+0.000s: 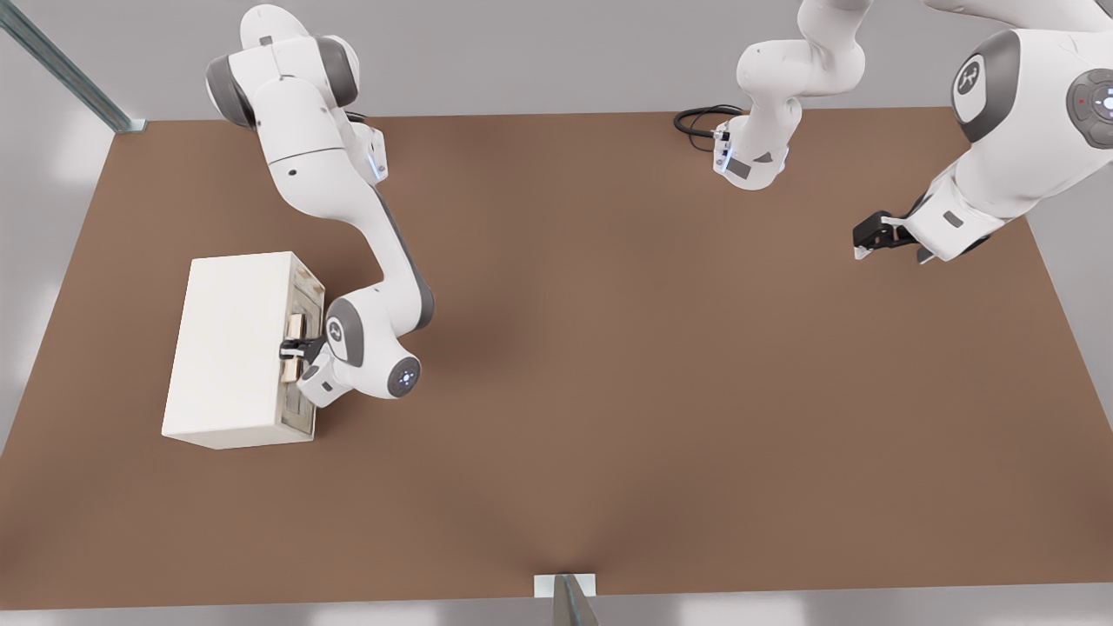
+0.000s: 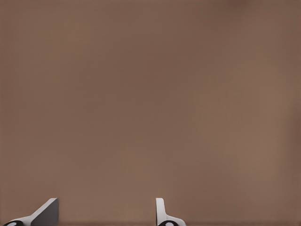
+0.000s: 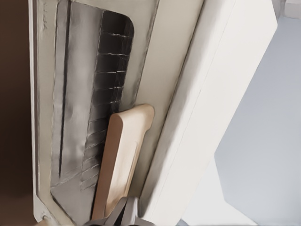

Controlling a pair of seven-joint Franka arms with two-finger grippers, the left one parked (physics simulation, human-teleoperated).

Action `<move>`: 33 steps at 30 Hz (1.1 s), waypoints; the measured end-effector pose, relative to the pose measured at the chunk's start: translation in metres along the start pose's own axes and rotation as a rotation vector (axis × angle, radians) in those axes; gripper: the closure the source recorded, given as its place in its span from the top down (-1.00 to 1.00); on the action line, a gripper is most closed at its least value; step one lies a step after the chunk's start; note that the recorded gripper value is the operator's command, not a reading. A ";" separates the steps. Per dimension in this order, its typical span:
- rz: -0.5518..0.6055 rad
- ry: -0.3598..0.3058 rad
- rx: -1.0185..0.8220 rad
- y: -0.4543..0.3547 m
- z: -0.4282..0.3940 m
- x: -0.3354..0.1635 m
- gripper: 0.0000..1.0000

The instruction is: Keep left arm still and open the oven door with right arm

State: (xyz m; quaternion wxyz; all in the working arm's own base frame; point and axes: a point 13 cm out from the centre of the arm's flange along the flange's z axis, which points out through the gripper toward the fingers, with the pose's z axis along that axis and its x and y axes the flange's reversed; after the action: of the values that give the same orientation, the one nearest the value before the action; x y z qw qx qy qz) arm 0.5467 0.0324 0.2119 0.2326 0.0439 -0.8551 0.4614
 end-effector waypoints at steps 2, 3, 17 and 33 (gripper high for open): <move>0.002 0.003 0.013 0.002 0.001 0.000 -0.57; 0.004 0.002 0.018 0.002 0.000 -0.001 -0.57; 0.225 -0.124 -0.922 -0.148 -0.116 0.057 1.00; 0.123 -0.268 -0.991 -0.179 -0.139 0.066 1.00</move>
State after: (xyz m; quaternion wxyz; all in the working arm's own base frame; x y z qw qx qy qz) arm 0.5899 0.0522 0.4430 0.0864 -0.0630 -0.9943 0.0039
